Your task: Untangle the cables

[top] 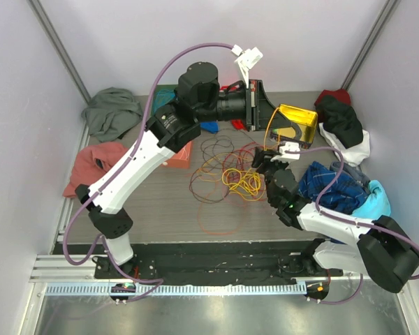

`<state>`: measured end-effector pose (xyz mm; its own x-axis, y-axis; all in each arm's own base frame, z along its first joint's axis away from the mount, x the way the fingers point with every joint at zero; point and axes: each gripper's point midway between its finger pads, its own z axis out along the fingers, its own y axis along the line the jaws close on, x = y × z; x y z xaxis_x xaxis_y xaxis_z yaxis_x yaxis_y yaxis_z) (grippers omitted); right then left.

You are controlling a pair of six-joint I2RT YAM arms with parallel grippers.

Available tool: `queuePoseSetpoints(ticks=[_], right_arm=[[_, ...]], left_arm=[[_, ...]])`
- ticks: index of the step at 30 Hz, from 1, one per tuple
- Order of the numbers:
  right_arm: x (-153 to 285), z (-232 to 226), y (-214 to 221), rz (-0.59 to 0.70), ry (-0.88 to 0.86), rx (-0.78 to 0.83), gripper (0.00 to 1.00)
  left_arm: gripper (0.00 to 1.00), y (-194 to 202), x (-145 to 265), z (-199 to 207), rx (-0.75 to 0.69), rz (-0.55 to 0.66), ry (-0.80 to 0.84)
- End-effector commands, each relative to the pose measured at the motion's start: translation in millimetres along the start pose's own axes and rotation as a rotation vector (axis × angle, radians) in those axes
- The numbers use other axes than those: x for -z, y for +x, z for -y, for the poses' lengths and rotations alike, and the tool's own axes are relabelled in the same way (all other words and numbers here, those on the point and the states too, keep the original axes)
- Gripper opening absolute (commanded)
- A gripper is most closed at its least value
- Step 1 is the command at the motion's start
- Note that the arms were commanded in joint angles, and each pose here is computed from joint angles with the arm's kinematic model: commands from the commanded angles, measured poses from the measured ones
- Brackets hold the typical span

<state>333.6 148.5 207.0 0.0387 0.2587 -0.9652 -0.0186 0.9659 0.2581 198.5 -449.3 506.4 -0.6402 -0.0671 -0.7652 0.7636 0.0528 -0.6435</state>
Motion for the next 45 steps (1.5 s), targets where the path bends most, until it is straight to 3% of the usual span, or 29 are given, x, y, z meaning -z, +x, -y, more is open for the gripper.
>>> queuePoseSetpoints(ticks=[1, 2, 5, 8, 10, 16, 18, 19, 20, 22, 26, 31, 36, 45], right_arm=[[-10, -19, -46, 0.138, -0.074, -0.171, 0.40], [-9, -21, -47, 0.140, -0.088, -0.181, 0.27], [-2, -21, -58, 0.163, -0.114, -0.211, 0.10], [9, -13, -76, 0.193, -0.103, -0.231, 0.01], [17, -9, -93, 0.206, -0.099, -0.243, 0.01], [29, -6, -135, 0.159, -0.074, -0.194, 0.01], [30, -3, -133, 0.098, -0.048, -0.137, 0.01], [30, -6, -155, 0.110, -0.042, -0.140, 0.01], [28, -1, -146, 0.054, -0.003, -0.083, 0.01], [28, -2, -167, 0.059, 0.014, -0.059, 0.01], [25, 0, -179, -0.028, 0.065, 0.068, 0.01], [6, -5, -172, -0.198, 0.129, 0.267, 0.01], [1, 5, -115, -0.495, 0.119, 0.445, 0.01], [9, 6, -86, -0.586, 0.085, 0.350, 0.01]], left_arm=[[0.00, -6, 13, 30, -0.038, 0.020, 0.073], [0.00, -5, 14, 30, -0.042, 0.015, 0.068], [0.00, -3, 16, 23, -0.056, 0.014, 0.035], [0.00, 4, 20, 8, -0.046, 0.006, -0.012], [0.02, 4, 30, -2, -0.053, 0.025, -0.059], [0.07, 32, 53, -81, -0.030, 0.070, -0.312], [0.23, 50, 60, -111, -0.018, 0.053, -0.404], [0.29, 52, 66, -124, -0.023, 0.061, -0.451], [0.42, 50, 73, -135, -0.034, 0.087, -0.512], [0.54, 61, 85, -159, -0.058, 0.075, -0.610], [0.99, 60, 117, -196, -0.118, 0.121, -0.844], [1.00, 56, 155, -214, -0.178, 0.150, -1.046], [1.00, 59, 173, -218, -0.207, 0.161, -1.107], [1.00, 63, 211, -225, -0.276, 0.209, -1.227]])
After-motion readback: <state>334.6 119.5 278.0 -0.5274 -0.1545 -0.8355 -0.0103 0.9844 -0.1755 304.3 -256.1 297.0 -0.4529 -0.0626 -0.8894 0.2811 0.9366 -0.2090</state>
